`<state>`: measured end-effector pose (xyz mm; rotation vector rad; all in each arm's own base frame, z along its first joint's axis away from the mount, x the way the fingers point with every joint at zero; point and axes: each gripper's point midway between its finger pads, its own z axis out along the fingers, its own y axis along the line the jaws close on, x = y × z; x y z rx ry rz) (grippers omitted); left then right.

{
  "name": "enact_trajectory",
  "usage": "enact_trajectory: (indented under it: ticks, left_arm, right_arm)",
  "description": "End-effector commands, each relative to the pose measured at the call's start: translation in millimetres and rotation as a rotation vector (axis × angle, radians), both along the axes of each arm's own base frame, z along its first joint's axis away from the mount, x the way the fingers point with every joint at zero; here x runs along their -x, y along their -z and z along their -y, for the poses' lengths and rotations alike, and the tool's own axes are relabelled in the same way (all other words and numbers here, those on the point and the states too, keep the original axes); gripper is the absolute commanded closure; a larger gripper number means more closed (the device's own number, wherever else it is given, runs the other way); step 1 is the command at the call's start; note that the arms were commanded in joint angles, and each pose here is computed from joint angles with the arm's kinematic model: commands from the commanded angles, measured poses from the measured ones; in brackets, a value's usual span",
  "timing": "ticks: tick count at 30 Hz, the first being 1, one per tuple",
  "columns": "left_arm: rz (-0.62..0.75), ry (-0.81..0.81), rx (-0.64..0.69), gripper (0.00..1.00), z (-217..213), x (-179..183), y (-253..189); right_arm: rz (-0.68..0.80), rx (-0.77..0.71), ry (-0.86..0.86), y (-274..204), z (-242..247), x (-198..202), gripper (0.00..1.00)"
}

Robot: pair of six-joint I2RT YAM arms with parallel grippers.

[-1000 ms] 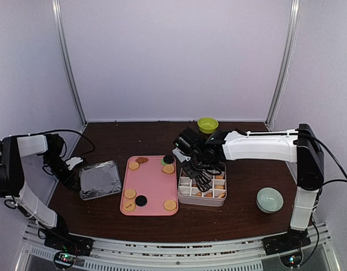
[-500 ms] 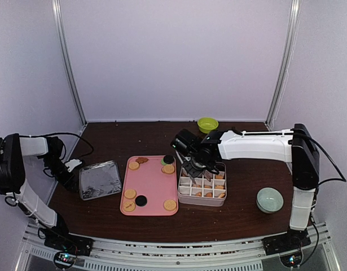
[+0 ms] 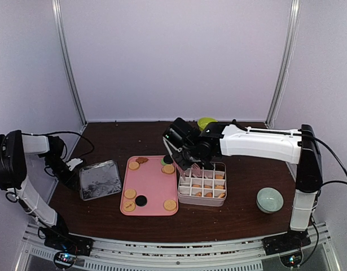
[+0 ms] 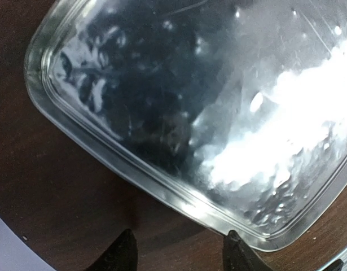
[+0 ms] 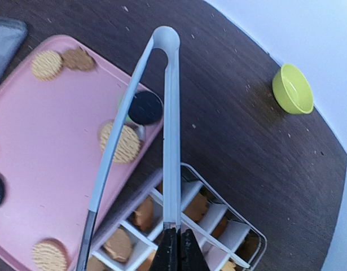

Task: Pack the cookies
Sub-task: Pick up the clamp from the packing box, then place the clamp on the plate, then pick up the box lid from the corner of the board.

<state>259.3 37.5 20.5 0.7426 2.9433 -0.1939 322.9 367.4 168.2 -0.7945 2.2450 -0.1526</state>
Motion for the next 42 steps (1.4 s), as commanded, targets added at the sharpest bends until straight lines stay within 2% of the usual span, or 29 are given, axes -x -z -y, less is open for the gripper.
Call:
enact_trajectory:
  ticks: [1, 8, 13, 19, 20, 21, 24, 26, 28, 31, 36, 38, 42]
  left_arm:
    - [0.026, -0.066, 0.080, 0.48, 6, -22, -9]
    - [0.030, -0.154, 0.152, 0.46, 13, -39, -18]
    - [-0.009, -0.207, 0.073, 0.54, -3, -44, 0]
    - [-0.052, -0.231, 0.077, 0.61, -2, -42, 14]
    - [-0.057, -0.235, 0.080, 0.64, -2, -42, 15]
    - [-0.060, -0.236, 0.086, 0.68, -2, -43, 16]
    - [-0.073, -0.233, 0.110, 0.85, 3, -46, 18]
    - [-0.077, -0.225, 0.116, 0.95, 7, -49, 17]
    - [-0.073, -0.216, 0.113, 1.00, 9, -52, 14]
    - [-0.057, -0.210, 0.098, 1.00, 9, -60, 8]
    - [0.025, -0.185, 0.033, 1.00, 1, -81, -19]
    - [0.098, -0.163, 0.011, 1.00, 1, -94, -46]
    - [0.306, -0.075, -0.011, 1.00, 20, -119, -128]
  right_arm:
    - [0.001, -0.226, -0.014, -30, -56, 8, 1.00]
    - [-0.045, -0.304, 0.061, 16, -92, 6, 1.00]
    - [-0.070, -0.333, 0.095, 44, -107, 4, 1.00]
    - [-0.085, -0.334, 0.088, 59, -118, 11, 1.00]
    - [-0.091, -0.337, 0.082, 60, -120, 13, 0.96]
    - [-0.093, -0.340, 0.078, 61, -122, 15, 0.87]
    - [-0.094, -0.359, 0.063, 55, -125, 19, 0.66]
    - [-0.088, -0.378, 0.061, 48, -124, 20, 0.55]
    - [-0.077, -0.395, 0.060, 38, -121, 21, 0.48]
    - [-0.055, -0.423, 0.056, 17, -116, 21, 0.39]
    - [-0.021, -0.511, 0.035, -27, -105, 25, 0.30]
    - [-0.021, -0.559, 0.014, -43, -102, 29, 0.28]
    - [-0.073, -0.709, -0.053, -72, -104, 43, 0.22]
